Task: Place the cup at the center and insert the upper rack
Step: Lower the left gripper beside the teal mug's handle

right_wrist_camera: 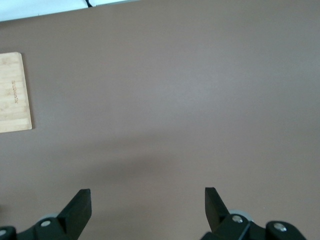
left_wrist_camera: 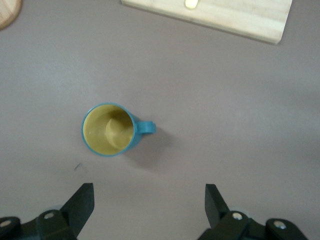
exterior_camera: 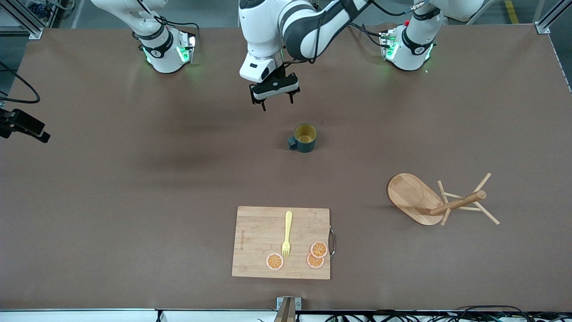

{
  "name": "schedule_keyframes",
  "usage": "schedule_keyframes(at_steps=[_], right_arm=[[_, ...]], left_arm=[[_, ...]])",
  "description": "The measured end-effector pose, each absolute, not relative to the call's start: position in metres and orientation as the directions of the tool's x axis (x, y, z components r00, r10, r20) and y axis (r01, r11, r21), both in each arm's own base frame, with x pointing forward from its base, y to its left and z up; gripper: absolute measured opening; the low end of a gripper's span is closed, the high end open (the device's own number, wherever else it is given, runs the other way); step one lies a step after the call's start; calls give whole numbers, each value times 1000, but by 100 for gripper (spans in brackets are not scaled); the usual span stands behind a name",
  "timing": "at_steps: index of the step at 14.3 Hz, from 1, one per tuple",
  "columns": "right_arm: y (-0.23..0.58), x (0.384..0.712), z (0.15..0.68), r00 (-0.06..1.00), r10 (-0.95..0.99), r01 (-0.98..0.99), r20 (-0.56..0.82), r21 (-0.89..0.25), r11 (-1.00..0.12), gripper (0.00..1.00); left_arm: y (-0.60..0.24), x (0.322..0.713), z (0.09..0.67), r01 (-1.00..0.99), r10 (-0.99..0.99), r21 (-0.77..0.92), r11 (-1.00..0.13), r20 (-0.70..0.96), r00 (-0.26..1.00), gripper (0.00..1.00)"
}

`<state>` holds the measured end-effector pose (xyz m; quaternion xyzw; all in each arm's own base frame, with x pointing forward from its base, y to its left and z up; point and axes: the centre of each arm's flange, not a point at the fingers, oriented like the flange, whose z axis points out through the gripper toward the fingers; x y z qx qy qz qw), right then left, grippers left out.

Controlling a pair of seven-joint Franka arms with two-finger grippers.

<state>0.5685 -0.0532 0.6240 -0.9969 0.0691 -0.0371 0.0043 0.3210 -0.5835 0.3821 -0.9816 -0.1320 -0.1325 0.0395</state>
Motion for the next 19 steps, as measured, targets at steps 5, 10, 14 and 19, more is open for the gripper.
schedule_keyframes(at_steps=[5,10,14,19], right_arm=[[-49,566,618,990,-119,-119,75,-8,-993,100],[-49,556,614,995,-65,-65,79,-7,-998,100],[-53,553,613,997,-37,-37,71,-5,-999,100],[-58,551,616,996,-46,-46,76,-5,-999,100]], left_arm=[[-591,318,373,284,260,-35,-958,307,916,100],[-605,303,336,337,304,-10,-941,408,861,100],[-620,276,277,376,331,18,-926,517,790,100],[-622,267,238,382,325,15,-924,559,763,100]])
